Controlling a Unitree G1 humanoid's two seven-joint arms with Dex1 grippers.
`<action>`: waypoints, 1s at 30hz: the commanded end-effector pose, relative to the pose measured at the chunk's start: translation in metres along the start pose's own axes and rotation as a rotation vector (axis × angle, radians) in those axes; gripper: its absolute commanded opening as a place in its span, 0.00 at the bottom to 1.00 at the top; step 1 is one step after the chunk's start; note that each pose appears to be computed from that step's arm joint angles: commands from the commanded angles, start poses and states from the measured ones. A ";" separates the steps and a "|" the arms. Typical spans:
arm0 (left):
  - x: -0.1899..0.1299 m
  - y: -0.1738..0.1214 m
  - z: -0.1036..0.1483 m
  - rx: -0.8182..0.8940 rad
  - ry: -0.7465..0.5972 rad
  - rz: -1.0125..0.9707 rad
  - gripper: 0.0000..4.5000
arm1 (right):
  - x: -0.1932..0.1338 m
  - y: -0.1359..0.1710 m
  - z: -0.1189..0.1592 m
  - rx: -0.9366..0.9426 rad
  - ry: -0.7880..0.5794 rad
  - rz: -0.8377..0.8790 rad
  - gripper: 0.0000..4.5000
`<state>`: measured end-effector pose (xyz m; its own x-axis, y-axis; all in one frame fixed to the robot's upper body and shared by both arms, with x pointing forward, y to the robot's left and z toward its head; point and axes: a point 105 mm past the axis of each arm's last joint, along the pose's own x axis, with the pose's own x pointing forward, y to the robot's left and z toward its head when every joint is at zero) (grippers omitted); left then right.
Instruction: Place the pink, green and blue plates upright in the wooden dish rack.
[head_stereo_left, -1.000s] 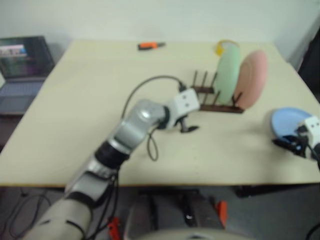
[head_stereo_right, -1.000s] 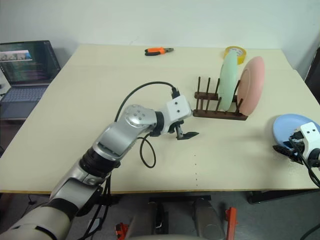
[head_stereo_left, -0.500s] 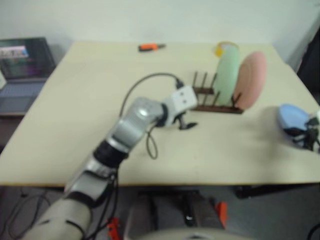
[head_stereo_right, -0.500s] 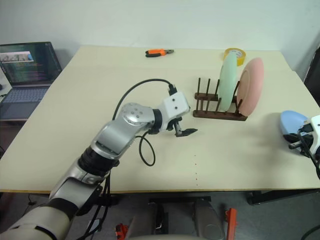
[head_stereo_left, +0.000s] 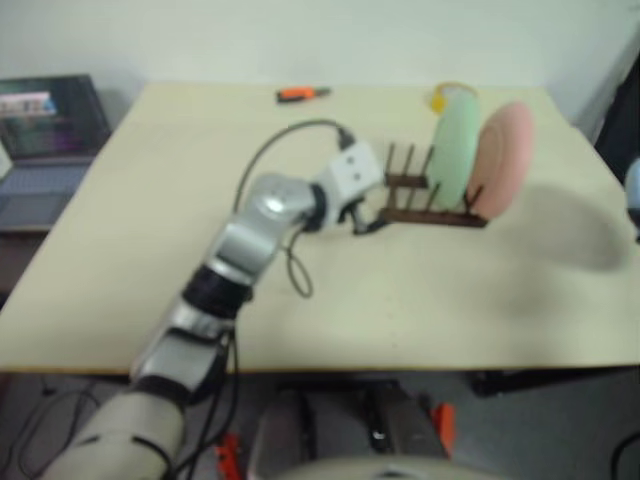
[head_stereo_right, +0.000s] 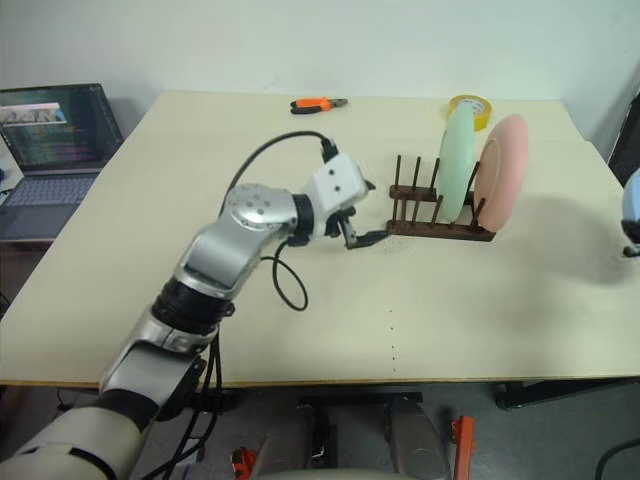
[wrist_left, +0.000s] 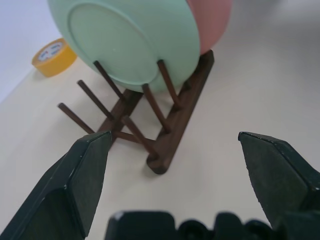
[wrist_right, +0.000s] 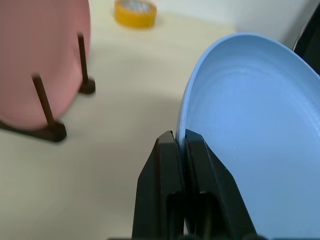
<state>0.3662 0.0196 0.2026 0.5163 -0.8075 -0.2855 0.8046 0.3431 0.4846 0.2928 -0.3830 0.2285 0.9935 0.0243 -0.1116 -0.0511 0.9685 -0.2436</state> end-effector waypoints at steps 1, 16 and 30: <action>-0.007 0.010 0.015 0.040 -0.053 0.027 1.00 | -0.015 -0.005 0.061 -0.084 -0.161 -0.024 0.00; -0.021 0.024 -0.003 0.067 -0.001 0.079 1.00 | -0.015 0.119 0.217 -0.008 -0.740 0.413 0.00; -0.054 0.036 -0.027 0.069 0.070 0.173 1.00 | -0.004 0.209 0.250 0.302 -0.913 0.812 0.00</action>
<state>0.3784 0.0864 0.1904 0.6406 -0.6984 -0.3193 0.7300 0.4248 0.5354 0.3140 -0.1163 0.4053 0.4439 0.7015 0.5576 -0.7726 0.6148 -0.1584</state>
